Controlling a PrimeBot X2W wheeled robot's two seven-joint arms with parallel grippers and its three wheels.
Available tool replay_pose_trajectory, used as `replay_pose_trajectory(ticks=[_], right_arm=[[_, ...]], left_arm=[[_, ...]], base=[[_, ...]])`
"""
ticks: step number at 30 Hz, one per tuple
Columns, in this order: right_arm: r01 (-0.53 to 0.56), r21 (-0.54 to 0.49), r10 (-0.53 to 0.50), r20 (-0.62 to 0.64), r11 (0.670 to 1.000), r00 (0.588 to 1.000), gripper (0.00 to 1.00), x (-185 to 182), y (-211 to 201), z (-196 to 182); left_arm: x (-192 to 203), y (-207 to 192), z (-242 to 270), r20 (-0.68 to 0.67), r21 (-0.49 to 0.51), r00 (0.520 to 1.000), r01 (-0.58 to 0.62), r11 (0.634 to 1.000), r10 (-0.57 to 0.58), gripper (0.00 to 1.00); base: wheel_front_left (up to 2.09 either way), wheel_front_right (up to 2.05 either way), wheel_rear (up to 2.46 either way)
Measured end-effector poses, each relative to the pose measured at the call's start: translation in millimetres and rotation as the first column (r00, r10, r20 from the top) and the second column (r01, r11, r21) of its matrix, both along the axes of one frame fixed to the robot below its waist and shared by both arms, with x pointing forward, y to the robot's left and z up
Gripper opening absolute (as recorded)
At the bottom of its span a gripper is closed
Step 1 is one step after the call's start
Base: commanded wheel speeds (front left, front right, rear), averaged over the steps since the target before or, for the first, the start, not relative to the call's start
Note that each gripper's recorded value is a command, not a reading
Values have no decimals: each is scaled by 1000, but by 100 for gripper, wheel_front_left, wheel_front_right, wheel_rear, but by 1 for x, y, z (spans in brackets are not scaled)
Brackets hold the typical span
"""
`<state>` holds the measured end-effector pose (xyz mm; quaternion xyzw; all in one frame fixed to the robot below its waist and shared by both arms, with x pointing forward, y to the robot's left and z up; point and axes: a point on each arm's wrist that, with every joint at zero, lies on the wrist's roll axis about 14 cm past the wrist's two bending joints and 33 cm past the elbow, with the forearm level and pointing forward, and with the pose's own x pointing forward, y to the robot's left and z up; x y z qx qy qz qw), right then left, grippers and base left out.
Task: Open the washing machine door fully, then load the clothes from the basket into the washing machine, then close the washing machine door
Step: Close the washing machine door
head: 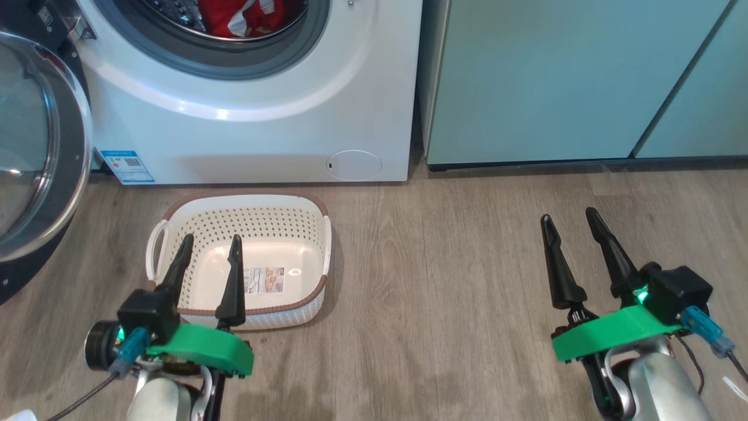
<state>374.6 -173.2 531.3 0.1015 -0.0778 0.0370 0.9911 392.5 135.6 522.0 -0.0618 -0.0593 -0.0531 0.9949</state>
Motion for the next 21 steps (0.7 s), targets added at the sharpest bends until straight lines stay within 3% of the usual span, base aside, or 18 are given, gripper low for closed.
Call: replay_pose_trajectory(ticks=[11,21], right_arm=[[-73,4,73,-17,997,997,100,15,25,-6],[-235,19,235,-41,972,971,100,38,84,-18]], left_arm=[[-9,18,-8,-25,5,998,-53,999,53,100],[-35,73,-16,-53,19,973,-225,974,226,100]], base=[[0,0,0],[0,0,0]])
